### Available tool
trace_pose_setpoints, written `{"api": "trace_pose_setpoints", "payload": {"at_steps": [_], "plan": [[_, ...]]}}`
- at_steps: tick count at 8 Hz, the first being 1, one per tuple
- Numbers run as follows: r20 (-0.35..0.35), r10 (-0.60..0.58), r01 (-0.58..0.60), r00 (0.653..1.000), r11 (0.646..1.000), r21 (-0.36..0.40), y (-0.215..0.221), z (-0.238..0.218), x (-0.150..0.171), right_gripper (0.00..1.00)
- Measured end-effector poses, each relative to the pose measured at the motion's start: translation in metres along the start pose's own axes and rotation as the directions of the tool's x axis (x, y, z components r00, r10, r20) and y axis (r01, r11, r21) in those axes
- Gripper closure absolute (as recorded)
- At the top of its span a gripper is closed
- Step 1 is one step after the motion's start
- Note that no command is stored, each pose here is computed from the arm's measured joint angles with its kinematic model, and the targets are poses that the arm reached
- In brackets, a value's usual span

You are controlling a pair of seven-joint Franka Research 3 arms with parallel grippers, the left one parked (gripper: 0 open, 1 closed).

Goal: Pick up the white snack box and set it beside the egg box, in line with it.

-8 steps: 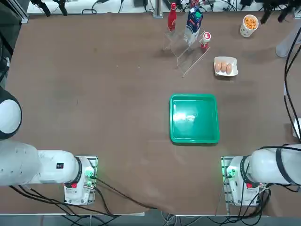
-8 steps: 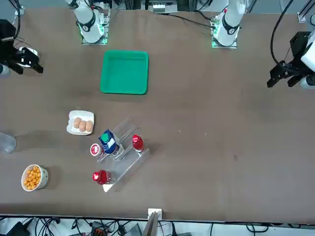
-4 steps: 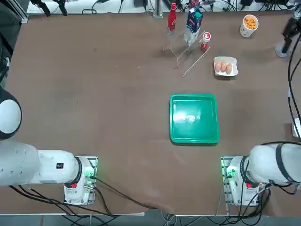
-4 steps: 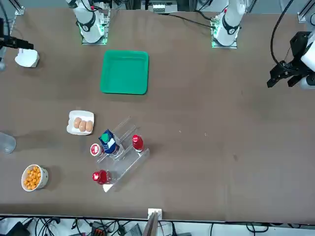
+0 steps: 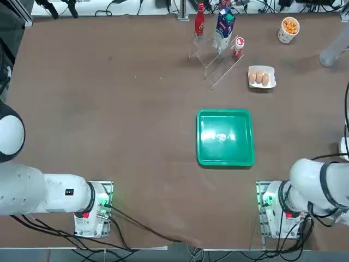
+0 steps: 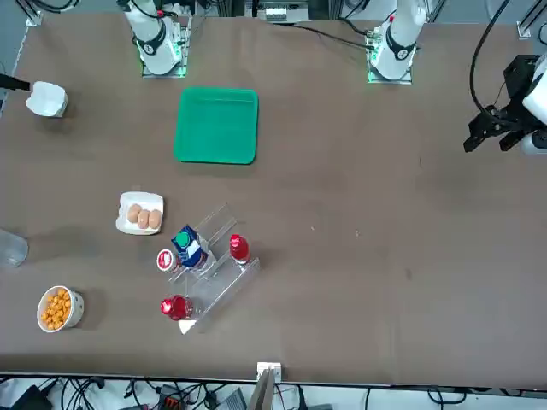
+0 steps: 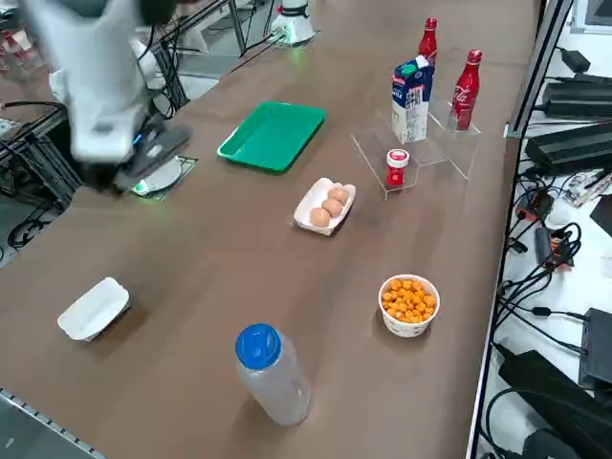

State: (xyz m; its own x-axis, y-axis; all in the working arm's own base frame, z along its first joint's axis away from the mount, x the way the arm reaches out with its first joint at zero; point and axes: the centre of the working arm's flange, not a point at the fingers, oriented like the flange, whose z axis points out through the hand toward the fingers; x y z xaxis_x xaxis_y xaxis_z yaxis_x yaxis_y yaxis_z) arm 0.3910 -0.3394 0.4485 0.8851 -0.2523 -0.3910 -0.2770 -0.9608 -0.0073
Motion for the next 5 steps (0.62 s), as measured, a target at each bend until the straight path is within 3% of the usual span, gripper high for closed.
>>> {"api": "trace_pose_setpoints", "payload": {"at_steps": [3, 5], "plan": [[-0.097, 0.038, -0.036, 0.995, 0.999, 0.017, 0.052, 0.112, -0.006, 0.00], [-0.112, 0.021, -0.017, 0.993, 0.999, 0.033, 0.075, 0.167, -0.013, 0.00]]}}
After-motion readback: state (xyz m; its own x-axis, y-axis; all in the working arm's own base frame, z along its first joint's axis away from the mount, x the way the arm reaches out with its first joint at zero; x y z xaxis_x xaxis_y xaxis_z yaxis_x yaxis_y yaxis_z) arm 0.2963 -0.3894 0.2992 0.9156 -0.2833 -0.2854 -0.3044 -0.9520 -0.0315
